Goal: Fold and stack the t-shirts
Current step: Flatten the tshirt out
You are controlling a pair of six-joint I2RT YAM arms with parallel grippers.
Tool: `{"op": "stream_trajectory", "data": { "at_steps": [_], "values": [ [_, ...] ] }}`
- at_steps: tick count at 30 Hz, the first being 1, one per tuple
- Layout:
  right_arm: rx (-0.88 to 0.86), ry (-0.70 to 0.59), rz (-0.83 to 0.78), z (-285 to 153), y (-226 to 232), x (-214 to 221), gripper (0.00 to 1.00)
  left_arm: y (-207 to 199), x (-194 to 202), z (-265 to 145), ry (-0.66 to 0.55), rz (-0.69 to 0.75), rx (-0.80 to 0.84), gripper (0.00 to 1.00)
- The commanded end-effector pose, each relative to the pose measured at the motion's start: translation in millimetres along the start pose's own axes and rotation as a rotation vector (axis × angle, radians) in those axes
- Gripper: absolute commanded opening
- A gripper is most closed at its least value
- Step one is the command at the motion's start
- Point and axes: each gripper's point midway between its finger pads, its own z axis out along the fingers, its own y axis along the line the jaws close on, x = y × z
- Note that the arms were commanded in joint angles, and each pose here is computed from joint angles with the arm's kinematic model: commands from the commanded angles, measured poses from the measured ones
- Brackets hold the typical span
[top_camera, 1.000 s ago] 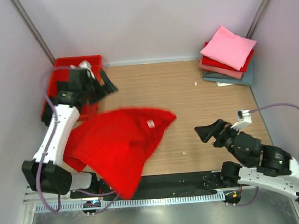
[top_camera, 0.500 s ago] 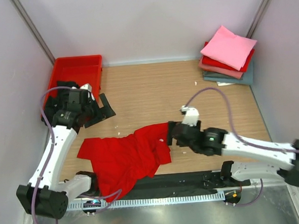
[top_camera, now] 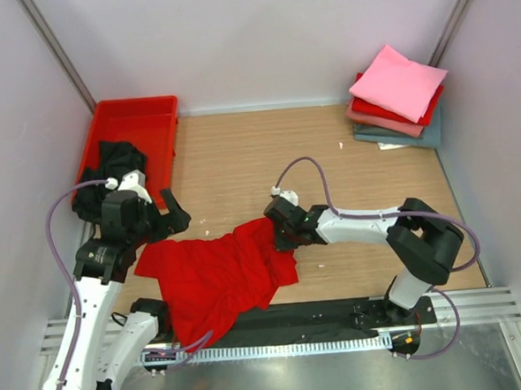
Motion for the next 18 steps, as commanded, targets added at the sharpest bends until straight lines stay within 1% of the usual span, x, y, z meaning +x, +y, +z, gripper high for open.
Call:
{"op": "stream_trajectory", "data": {
  "at_steps": [1, 2, 3, 5, 6, 10, 11, 13, 14, 15, 16, 18],
  "values": [
    [-0.079, -0.054, 0.01, 0.3, 13.8, -38.8, 0.01, -5.1, -9.2, -2.7, -0.059, 0.01, 0.033, 1.0],
    [-0.054, -0.056, 0.021, 0.9, 0.7, -45.0, 0.01, -4.3, -9.0, -2.3, -0.063, 0.005, 0.03, 1.0],
    [-0.012, -0.087, 0.095, 1.1, -28.3, -68.3, 0.01, -5.2, -9.2, -1.2, -0.066, 0.006, 0.036, 1.0],
    [0.027, -0.129, 0.166, -9.2, -61.8, -91.0, 0.01, -6.1, -7.6, 0.7, -0.066, 0.008, 0.047, 1.0],
    [0.09, -0.174, 0.233, -14.6, -94.3, -109.9, 0.01, -6.3, -7.7, 1.8, -0.068, 0.009, 0.049, 1.0],
    [0.238, -0.287, 0.357, -46.9, -155.0, -137.8, 0.01, -6.0, -6.1, 4.0, -0.059, 0.011, 0.048, 1.0],
    [0.226, -0.307, 0.364, -53.4, -155.5, -141.1, 0.01, -6.0, -6.1, 4.0, -0.059, 0.011, 0.048, 1.0],
    [0.194, -0.289, 0.353, -54.5, -152.1, -135.0, 0.52, -5.9, -5.8, 4.0, -0.057, 0.009, 0.047, 1.0],
    [0.177, -0.278, 0.343, -54.5, -148.9, -132.2, 0.69, -7.2, -5.2, 3.8, -0.054, 0.006, 0.054, 1.0],
    [0.168, -0.275, 0.334, -57.6, -147.5, -128.9, 0.79, -8.1, -4.3, 3.6, -0.048, 0.003, 0.058, 1.0],
    [0.175, -0.27, 0.334, -60.7, -149.5, -125.2, 0.86, -8.7, -2.7, 4.0, -0.039, -0.009, 0.059, 1.0],
    [0.2, -0.304, 0.335, -74.6, -154.7, -125.1, 0.88, -11.8, 5.2, 5.8, 0.003, -0.023, 0.075, 0.99]
  ]
}}
